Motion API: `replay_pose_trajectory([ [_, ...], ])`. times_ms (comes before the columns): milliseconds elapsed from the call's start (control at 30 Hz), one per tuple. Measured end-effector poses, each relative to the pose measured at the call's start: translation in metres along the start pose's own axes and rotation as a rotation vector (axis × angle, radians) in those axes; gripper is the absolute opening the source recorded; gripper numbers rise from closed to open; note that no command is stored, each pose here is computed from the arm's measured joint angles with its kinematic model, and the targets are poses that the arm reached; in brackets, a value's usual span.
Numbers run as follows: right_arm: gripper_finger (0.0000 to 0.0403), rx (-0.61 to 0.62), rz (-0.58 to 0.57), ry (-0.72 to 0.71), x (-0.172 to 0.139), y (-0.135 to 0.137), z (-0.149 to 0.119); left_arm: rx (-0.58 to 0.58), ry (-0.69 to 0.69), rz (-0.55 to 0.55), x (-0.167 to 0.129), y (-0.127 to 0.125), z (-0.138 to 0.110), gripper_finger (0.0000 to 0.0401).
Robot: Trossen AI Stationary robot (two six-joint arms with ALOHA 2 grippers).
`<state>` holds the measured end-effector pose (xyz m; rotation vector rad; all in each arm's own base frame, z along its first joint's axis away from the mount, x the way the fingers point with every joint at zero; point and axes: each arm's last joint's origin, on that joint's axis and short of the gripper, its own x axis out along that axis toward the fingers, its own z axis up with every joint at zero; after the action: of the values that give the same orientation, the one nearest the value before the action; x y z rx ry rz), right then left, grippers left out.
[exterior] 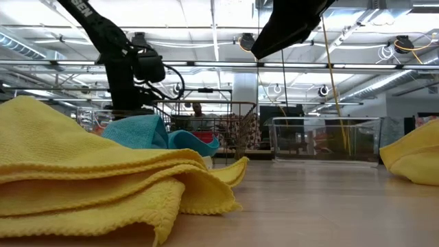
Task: Sort microfiber towel by color & place in baskets
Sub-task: Put the orange microfiber cloth into the left transparent bin, then put the left yellow microfiber cloth into the wire basket
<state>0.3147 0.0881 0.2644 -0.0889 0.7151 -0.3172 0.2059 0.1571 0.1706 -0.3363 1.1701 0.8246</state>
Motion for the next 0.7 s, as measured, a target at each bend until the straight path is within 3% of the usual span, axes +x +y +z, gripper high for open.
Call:
replay_pose_trajectory([
  [333, 0.0203, -0.002, 0.002, 0.0, -0.001, 0.001, 0.0, -0.002, 0.007, -0.001, -0.018, 0.004, -0.003, 0.0002],
  [700, 0.0203, -0.001, 0.004, 0.004, -0.001, 0.001, -0.001, -0.042, -0.195, -0.071, -0.099, 0.004, -0.01, 0.0012],
])
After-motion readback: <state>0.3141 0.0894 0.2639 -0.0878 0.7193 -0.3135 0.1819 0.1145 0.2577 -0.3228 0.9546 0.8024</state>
